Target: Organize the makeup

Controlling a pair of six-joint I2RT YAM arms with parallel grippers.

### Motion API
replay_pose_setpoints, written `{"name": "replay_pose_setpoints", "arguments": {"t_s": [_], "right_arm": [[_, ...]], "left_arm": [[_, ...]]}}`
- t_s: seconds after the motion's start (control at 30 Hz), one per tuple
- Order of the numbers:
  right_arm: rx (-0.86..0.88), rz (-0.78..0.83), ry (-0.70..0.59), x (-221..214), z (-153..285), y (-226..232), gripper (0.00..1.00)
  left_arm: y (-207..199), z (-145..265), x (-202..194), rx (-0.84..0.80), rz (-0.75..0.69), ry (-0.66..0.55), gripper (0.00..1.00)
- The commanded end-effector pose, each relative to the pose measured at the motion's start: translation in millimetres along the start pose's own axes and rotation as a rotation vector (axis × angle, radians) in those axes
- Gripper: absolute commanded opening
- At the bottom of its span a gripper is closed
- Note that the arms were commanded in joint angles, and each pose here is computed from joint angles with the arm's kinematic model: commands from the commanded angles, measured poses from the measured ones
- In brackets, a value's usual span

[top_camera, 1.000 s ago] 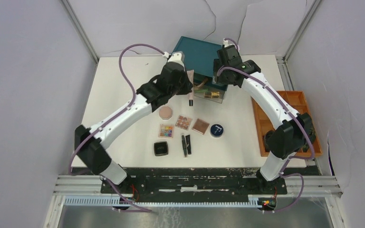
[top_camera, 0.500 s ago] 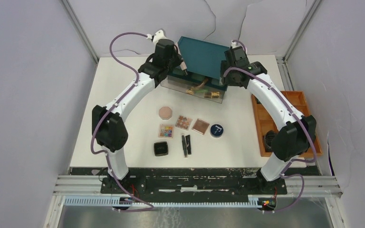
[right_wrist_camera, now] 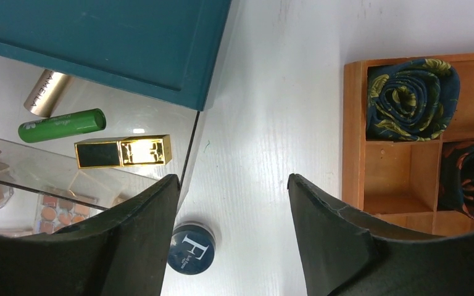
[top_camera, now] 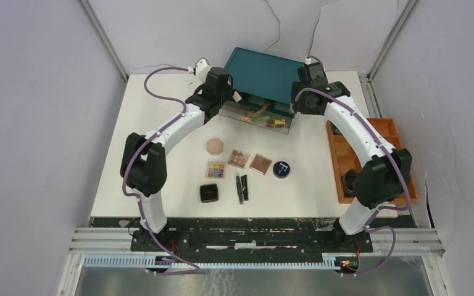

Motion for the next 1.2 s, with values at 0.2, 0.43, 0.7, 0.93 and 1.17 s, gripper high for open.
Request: {"name": "replay_pose_setpoints", "arguments": {"t_s": [0.2, 0.43, 0.7, 0.93, 1.17], "right_arm": [[0.027, -0.044, -0.027, 9, 3, -2, 0.83], [0.024, -0.052, -0.035, 11, 4, -4, 0.84], [0.035, -0.061, -0.033, 11, 5, -3, 0.83], [0.04, -0.078, -0.015, 6, 5, -3, 0.82], [0.054, -0.105, 0.012, -4, 3, -5, 0.81]], "left_arm": [[-22, 14, 19, -0.091, 0.056, -0.032, 0.58], [-29, 41, 39, -0.226, -0.184, -0.039, 0.63], [-5, 133, 0, -0.378, -0.561, 0.157, 0.65], [55, 192, -108, -0.285, -0.496, 0.537, 0.63], [87, 200, -157, -0.147, -0.466, 0.691, 0.62]]}}
Point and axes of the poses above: each gripper's point midway between its finger pads, its own z axis back along the fingers, its own y axis along the line the jaws close on, x = y × z, the point moved 9 cm from there along z, back along the fingers, and after that the axes turned 14 degrees about -z, right-handed, at the moved point
